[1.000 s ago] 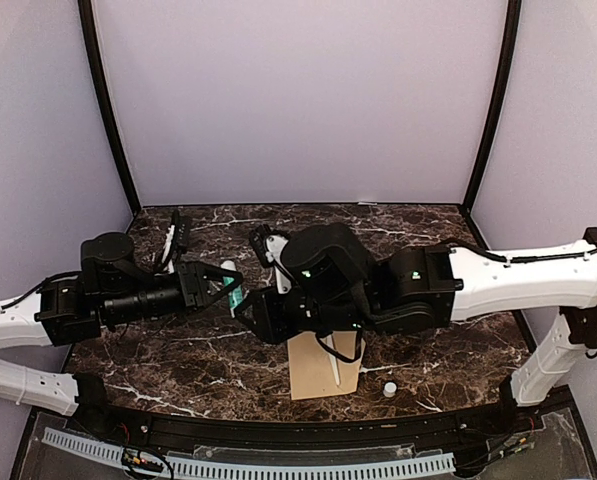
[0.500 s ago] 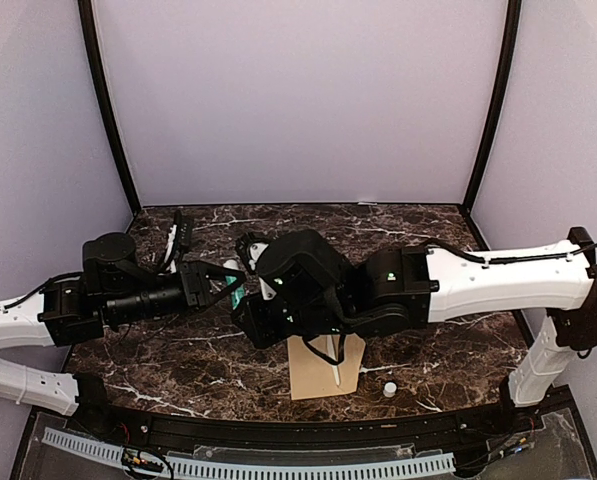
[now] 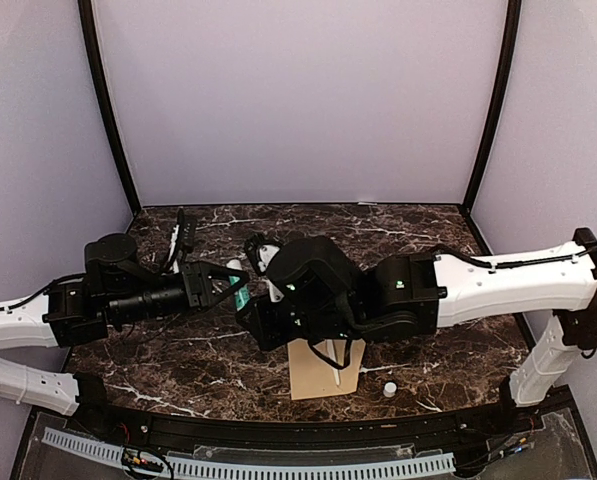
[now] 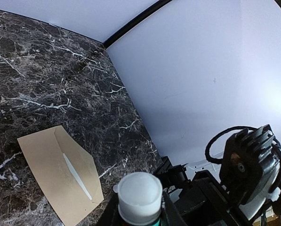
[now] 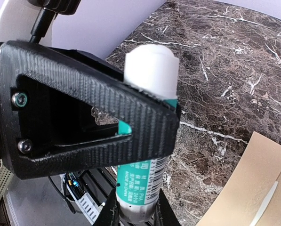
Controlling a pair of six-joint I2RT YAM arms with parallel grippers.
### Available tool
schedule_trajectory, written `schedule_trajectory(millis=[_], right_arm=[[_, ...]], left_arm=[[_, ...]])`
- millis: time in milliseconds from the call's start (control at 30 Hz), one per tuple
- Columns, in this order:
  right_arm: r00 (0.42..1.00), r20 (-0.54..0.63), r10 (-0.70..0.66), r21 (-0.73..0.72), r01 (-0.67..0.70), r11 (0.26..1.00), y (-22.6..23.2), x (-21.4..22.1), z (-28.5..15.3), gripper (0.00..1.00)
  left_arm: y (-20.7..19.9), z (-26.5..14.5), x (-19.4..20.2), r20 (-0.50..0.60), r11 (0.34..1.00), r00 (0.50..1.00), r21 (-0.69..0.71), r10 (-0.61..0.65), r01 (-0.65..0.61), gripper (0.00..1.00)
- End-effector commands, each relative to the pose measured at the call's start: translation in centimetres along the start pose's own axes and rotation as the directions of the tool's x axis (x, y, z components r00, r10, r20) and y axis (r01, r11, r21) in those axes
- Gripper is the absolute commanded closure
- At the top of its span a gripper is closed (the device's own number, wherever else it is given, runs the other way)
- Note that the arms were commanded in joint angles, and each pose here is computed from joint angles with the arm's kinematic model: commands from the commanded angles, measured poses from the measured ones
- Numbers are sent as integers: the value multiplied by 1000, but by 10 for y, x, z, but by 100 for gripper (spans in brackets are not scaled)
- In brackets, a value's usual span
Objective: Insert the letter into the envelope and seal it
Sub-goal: Unscrew the solid glue.
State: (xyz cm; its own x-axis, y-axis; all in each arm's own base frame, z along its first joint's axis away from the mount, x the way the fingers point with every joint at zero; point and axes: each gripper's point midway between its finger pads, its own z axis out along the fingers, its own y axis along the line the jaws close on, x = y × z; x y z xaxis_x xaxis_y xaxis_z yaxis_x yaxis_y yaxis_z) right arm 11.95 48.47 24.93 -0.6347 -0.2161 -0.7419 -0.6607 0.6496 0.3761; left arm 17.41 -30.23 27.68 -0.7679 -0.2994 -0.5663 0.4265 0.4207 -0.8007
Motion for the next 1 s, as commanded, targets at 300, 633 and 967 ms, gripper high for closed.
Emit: schedule_trajectory(millis=[300,633,967], right_arm=[[944,204,260,-580,-98,809,44,-52,-79,100],[936,170,308,-785,-60,616,63,-59,-115,100],[939,189,286,-760,-44,649,59,-58,-113,89]], left_arm=[[-89,-21,18,-61,870,978,469,202,-150,100],[-130,-51,33,-49,695,936,683,350,-224,100],[-127,-54,26,-17,712,945,662,326,-234,100]])
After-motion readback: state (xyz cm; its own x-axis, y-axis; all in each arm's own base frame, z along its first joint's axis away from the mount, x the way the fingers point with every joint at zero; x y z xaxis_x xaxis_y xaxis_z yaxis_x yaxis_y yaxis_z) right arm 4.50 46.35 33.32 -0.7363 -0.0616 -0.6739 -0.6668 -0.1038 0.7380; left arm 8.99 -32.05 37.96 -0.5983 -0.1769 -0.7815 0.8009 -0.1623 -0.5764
